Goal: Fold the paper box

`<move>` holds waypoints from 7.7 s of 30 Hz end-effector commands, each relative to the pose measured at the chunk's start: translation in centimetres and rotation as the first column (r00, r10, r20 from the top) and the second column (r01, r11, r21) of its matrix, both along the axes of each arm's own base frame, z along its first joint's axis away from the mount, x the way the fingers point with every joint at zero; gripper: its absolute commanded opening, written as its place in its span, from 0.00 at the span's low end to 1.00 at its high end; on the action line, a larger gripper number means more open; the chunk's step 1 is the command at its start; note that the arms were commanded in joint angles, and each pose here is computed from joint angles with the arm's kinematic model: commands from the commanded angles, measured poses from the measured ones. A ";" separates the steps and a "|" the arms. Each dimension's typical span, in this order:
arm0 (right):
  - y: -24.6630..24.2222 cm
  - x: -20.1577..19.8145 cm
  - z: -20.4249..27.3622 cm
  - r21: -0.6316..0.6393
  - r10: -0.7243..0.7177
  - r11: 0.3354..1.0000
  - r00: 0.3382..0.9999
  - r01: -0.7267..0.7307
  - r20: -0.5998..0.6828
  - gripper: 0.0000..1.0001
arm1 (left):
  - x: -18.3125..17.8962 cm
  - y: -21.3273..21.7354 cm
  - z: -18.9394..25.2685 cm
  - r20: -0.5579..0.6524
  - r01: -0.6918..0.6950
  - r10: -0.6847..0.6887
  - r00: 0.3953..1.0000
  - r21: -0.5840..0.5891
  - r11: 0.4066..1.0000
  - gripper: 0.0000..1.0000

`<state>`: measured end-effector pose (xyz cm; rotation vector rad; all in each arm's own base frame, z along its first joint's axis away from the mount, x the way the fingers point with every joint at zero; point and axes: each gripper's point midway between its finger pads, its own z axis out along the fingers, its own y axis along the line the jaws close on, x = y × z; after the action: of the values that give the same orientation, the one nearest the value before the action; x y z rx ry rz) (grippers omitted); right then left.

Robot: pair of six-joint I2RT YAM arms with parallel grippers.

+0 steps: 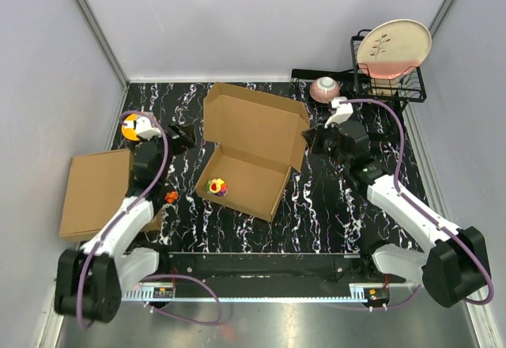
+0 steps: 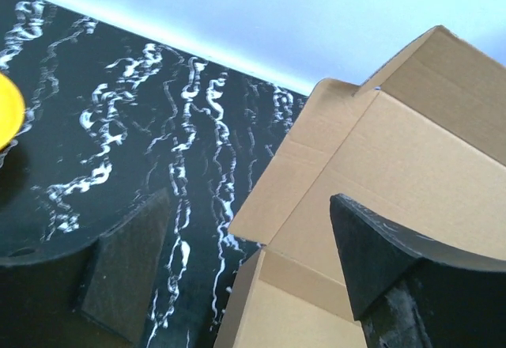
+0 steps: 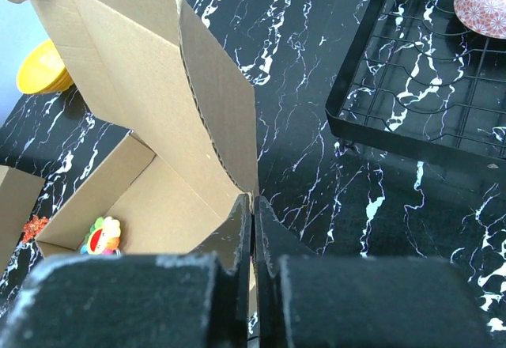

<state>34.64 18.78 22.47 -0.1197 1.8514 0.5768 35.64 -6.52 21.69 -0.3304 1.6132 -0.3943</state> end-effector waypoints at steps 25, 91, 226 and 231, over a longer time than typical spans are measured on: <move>1.7 -0.3 1.1 0.035 0.085 0.996 0.995 -0.087 0.042 0.00 | 5.7 -4.3 7.8 0.468 0.663 -0.574 0.672 -0.034 0.748 0.64; -0.9 0.9 3.2 -0.004 -0.155 0.988 0.978 0.157 0.136 0.00 | 3.2 -8.9 0.4 0.270 0.120 -0.154 0.951 0.138 0.983 0.13; 8.4 -9.6 -15.3 0.032 0.149 0.989 0.944 -0.146 -0.293 0.31 | -15.3 -2.8 -1.4 -0.127 -0.104 0.108 0.986 0.042 0.994 0.49; 7.8 -9.9 -15.0 0.025 0.137 0.990 0.943 -0.136 -0.304 0.31 | -13.9 -7.2 1.3 -0.007 0.019 -0.020 1.000 -0.030 0.999 0.72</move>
<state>26.11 27.27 8.79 -0.1514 2.0775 0.7458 20.57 -10.86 19.74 -0.3804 1.7319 -0.3148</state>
